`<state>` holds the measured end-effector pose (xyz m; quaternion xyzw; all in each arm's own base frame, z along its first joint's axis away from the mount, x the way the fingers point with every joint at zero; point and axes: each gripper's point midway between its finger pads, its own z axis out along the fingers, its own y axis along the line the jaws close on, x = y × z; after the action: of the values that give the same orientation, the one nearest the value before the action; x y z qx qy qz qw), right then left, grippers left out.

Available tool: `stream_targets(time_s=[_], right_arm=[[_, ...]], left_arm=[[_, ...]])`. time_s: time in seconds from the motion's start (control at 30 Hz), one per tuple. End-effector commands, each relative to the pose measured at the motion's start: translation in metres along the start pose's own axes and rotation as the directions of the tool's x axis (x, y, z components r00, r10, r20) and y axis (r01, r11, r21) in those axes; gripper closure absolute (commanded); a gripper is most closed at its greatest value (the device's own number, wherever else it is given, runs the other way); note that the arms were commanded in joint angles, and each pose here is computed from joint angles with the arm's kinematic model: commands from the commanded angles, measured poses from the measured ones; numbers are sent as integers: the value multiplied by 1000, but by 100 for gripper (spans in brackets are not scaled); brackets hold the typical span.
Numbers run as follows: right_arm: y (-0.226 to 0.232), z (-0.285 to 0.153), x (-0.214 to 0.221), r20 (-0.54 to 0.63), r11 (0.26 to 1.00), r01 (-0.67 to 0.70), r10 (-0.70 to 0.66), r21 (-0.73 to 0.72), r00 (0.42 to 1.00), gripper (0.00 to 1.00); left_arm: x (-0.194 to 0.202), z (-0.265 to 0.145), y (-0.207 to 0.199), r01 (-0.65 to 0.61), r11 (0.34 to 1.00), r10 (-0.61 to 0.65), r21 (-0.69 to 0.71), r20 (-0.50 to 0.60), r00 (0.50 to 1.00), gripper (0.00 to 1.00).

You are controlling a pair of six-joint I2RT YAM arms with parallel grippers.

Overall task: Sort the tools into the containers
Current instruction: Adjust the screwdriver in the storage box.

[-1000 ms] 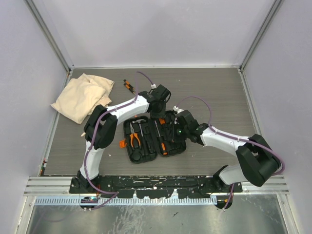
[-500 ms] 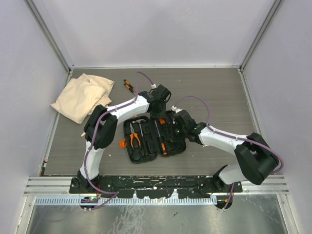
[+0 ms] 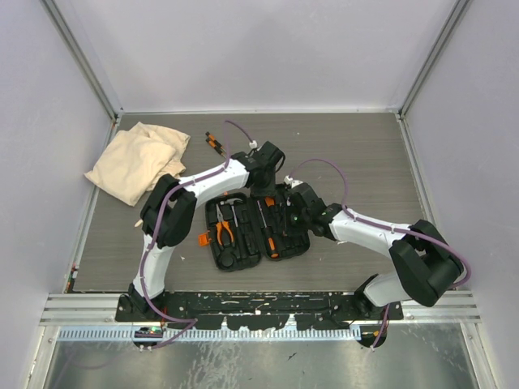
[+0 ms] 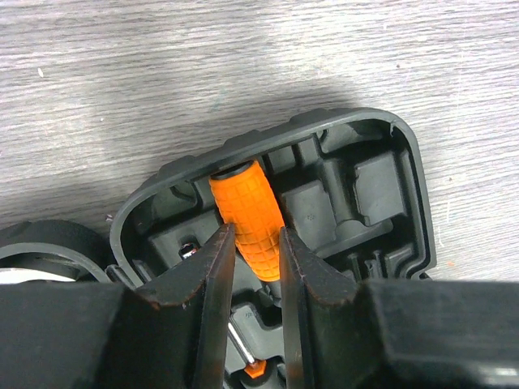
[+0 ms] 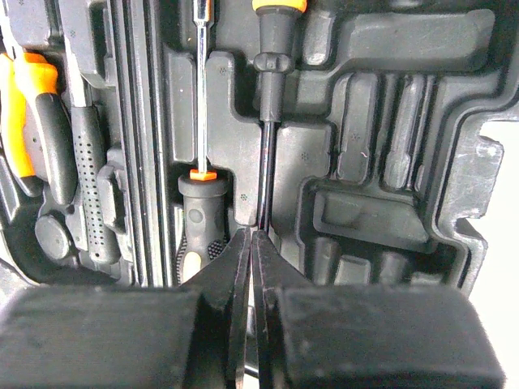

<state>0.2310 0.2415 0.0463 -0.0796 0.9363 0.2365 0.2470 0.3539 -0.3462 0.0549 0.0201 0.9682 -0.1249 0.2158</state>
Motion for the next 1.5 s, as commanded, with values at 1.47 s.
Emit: stream_targets(time_s=[1.47], right_arm=[[-73,13,104,-214,931,83,-6,354,977,99]], left_arm=[[30,32,21,3,995,-12,-100,-95,995,81]])
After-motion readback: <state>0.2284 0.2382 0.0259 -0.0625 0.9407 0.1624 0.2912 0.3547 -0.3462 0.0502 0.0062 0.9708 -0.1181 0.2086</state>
